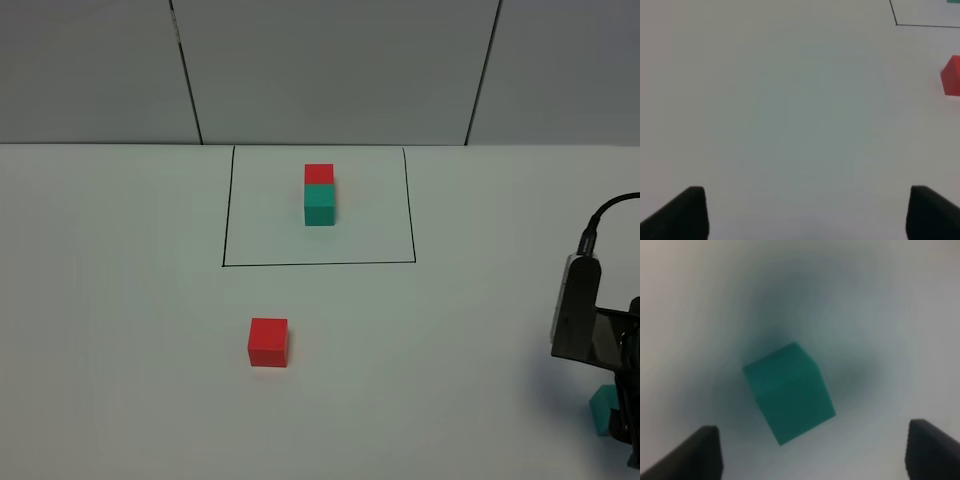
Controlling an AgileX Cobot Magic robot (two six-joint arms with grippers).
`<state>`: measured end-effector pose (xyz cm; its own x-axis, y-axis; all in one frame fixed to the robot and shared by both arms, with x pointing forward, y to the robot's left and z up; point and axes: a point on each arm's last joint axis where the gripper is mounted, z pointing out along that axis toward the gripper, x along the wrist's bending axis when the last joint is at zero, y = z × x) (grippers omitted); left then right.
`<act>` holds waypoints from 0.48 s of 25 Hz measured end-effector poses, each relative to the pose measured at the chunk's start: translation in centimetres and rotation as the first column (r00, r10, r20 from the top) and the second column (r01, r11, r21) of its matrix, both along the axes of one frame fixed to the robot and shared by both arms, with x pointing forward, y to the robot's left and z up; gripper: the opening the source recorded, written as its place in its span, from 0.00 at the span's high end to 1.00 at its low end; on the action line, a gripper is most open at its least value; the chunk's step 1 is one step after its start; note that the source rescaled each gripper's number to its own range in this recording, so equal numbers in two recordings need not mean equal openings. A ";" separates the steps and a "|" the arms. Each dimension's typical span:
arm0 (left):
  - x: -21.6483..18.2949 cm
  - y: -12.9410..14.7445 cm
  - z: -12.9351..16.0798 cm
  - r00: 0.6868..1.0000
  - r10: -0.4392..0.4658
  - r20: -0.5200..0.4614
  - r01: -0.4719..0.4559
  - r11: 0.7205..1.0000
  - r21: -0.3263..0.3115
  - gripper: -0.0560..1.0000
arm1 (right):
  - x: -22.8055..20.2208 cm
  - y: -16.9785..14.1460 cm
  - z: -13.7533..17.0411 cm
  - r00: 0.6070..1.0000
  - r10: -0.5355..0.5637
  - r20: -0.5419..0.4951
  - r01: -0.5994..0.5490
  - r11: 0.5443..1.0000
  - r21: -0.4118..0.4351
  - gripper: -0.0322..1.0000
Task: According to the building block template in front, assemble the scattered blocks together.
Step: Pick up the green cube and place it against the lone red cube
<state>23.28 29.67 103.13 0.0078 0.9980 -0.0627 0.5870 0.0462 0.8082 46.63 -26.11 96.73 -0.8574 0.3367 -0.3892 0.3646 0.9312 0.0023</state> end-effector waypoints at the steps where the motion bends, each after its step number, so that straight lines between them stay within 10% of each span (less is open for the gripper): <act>1: 0.0 0.0 0.0 1.000 0.000 0.000 0.000 1.000 0.000 0.09 | 0.0 0.0 0.0 1.000 0.005 -0.002 -0.005 1.000 -0.003 0.02; 12: 0.0 0.0 0.0 1.000 -0.001 0.000 0.001 1.000 0.001 0.09 | 0.0 0.0 -0.1 0.982 0.185 -0.044 -0.187 0.980 -0.067 0.10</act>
<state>23.28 29.67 103.13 0.0084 0.9980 -0.0619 0.5870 0.0452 0.8083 46.64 -26.08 96.59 -0.9169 0.1425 -0.3729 0.1834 0.9801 -0.0764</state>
